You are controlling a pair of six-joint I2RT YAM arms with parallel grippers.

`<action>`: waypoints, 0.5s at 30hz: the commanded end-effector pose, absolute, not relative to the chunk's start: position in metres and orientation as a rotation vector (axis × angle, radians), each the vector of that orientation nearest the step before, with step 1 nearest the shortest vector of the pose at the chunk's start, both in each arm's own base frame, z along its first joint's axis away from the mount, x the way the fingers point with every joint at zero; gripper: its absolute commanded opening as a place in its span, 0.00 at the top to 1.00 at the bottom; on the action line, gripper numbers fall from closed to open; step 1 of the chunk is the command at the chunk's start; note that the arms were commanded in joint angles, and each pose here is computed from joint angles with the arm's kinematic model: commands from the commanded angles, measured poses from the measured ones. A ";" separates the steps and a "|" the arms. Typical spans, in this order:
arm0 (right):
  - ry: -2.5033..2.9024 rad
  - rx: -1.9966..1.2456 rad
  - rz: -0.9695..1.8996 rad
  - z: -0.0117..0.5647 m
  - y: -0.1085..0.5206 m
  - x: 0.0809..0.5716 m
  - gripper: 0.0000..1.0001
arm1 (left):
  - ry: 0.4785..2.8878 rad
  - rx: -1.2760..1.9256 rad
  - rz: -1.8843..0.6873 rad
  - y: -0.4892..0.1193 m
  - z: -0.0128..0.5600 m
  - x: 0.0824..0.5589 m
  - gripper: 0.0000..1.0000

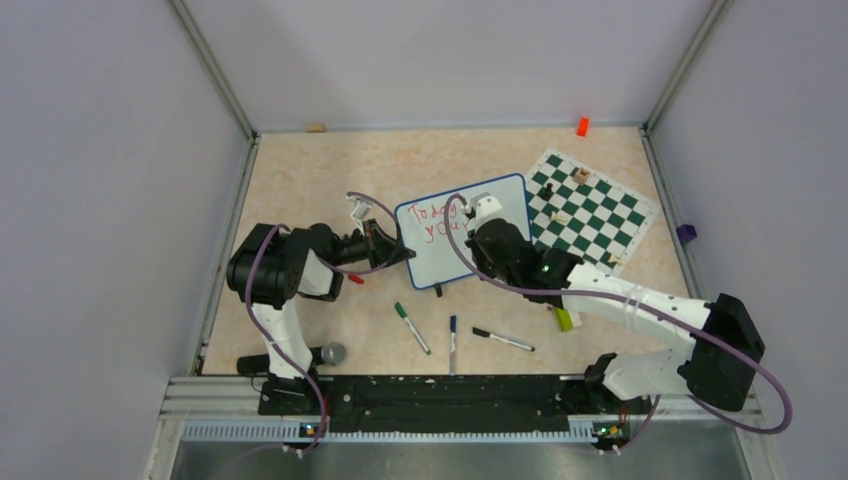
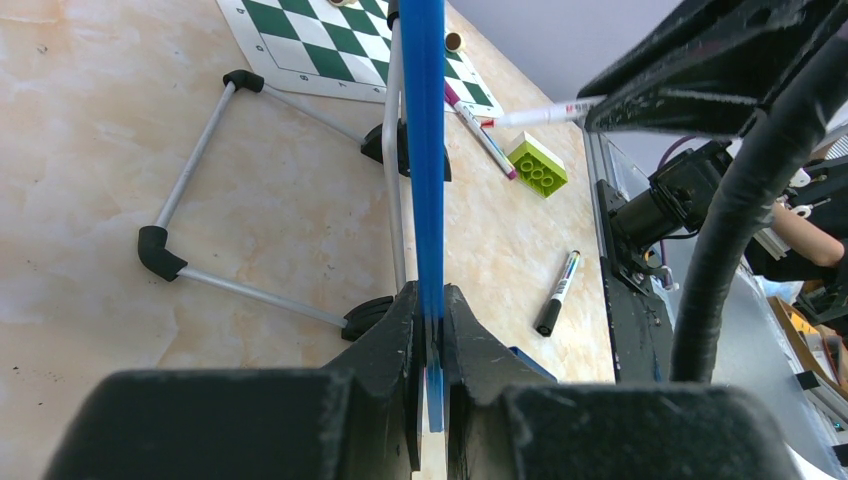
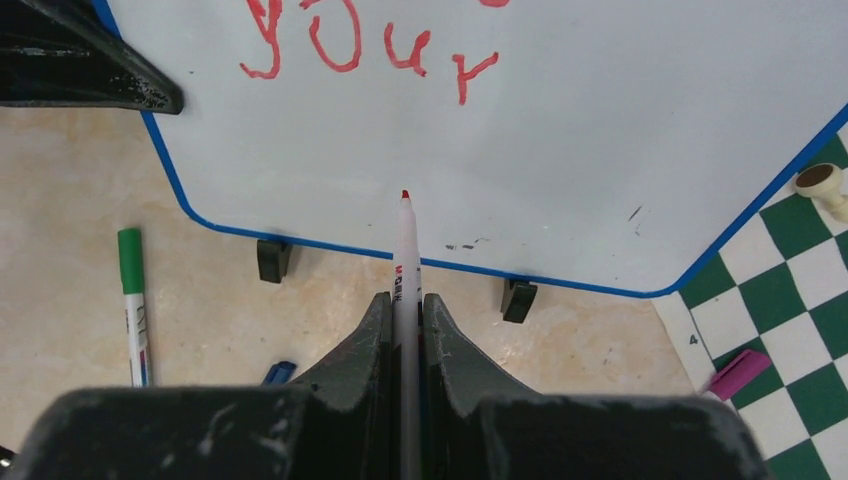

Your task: Write a sentence on the whiteboard

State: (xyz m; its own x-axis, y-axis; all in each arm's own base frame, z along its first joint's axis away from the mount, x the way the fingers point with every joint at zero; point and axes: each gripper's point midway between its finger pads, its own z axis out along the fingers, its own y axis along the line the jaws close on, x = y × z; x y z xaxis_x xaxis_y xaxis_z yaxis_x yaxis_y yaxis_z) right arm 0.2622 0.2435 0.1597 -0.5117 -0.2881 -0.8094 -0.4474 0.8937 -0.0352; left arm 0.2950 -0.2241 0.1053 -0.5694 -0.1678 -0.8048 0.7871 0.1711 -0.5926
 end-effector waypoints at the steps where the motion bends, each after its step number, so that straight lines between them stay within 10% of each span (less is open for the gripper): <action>1: 2.079 -0.397 0.269 0.171 0.254 0.261 1.00 | 1.526 0.732 -1.463 -0.226 0.121 0.290 1.00; 15: 2.035 -0.368 0.227 0.169 0.262 0.274 1.00 | 1.528 0.730 -1.464 -0.226 0.120 0.290 1.00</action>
